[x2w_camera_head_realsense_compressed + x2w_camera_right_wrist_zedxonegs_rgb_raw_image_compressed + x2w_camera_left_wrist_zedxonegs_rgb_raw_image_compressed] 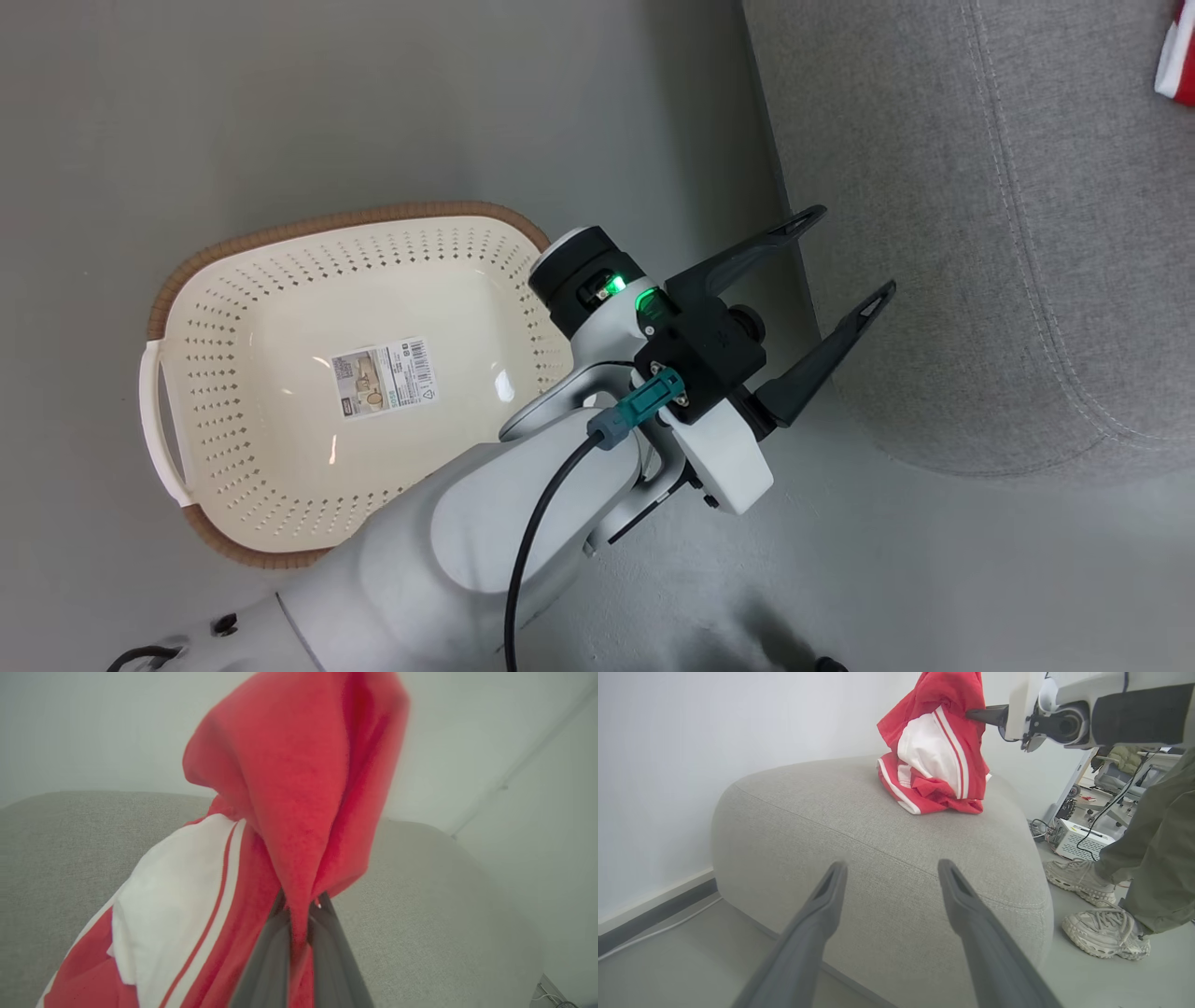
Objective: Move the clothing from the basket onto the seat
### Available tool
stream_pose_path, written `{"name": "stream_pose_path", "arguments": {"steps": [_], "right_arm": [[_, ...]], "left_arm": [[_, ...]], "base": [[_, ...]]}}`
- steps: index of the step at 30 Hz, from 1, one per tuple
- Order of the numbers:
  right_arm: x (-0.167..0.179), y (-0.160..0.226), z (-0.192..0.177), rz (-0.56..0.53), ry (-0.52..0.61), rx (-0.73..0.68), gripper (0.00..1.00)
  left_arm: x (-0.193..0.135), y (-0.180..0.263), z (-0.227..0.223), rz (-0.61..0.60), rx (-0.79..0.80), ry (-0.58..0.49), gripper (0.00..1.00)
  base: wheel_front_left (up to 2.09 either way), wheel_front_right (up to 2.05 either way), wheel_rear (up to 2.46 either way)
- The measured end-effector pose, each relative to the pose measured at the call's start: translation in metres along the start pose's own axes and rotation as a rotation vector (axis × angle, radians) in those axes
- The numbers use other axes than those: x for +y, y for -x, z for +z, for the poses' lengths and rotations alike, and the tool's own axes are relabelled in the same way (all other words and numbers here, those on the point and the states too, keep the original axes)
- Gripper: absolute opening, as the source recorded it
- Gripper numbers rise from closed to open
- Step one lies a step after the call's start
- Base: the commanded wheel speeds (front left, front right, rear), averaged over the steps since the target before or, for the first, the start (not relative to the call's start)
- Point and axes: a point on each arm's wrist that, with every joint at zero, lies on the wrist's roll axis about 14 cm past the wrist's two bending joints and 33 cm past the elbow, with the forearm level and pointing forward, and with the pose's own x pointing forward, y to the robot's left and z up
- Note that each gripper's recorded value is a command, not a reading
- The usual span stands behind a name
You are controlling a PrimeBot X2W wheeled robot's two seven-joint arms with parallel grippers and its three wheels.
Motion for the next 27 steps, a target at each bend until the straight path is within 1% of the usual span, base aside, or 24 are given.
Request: {"name": "stream_pose_path", "arguments": {"steps": [1, 6, 12, 18, 19, 21, 22, 27], "right_arm": [[0.002, 0.003, -0.003, 0.008, 0.001, 0.007, 1.00], [0.006, 0.018, -0.001, 0.035, -0.031, -0.008, 1.00], [0.014, 0.041, -0.001, 0.090, -0.048, -0.016, 1.00], [0.029, 0.057, 0.011, 0.155, -0.070, -0.058, 1.00], [0.039, 0.063, 0.018, 0.187, -0.084, -0.080, 1.00], [0.044, 0.065, 0.022, 0.204, -0.090, -0.094, 1.00], [0.054, 0.070, 0.033, 0.240, -0.101, -0.125, 1.00], [0.088, 0.083, 0.061, 0.343, -0.150, -0.208, 1.00]], "left_arm": [[-0.001, 0.000, 0.002, -0.001, -0.003, -0.005, 1.00], [-0.006, -0.002, 0.017, -0.002, -0.021, -0.035, 1.00], [-0.019, 0.001, 0.035, -0.006, -0.038, -0.057, 1.00], [-0.026, 0.008, 0.049, 0.016, -0.053, -0.075, 1.00], [-0.028, 0.011, 0.054, 0.031, -0.058, -0.086, 1.00], [-0.029, 0.014, 0.057, 0.039, -0.060, -0.091, 1.00], [-0.027, 0.019, 0.062, 0.066, -0.066, -0.092, 1.00], [-0.020, 0.035, 0.074, 0.142, -0.081, -0.120, 1.00]], "base": [[0.00, 0.00, 0.00], [0.00, 0.00, 0.00], [0.00, 0.00, 0.00], [0.00, 0.00, 0.00], [0.00, 0.00, 0.00], [0.00, 0.00, 0.00], [0.00, 0.00, 0.00], [0.00, 0.00, 0.00]]}}
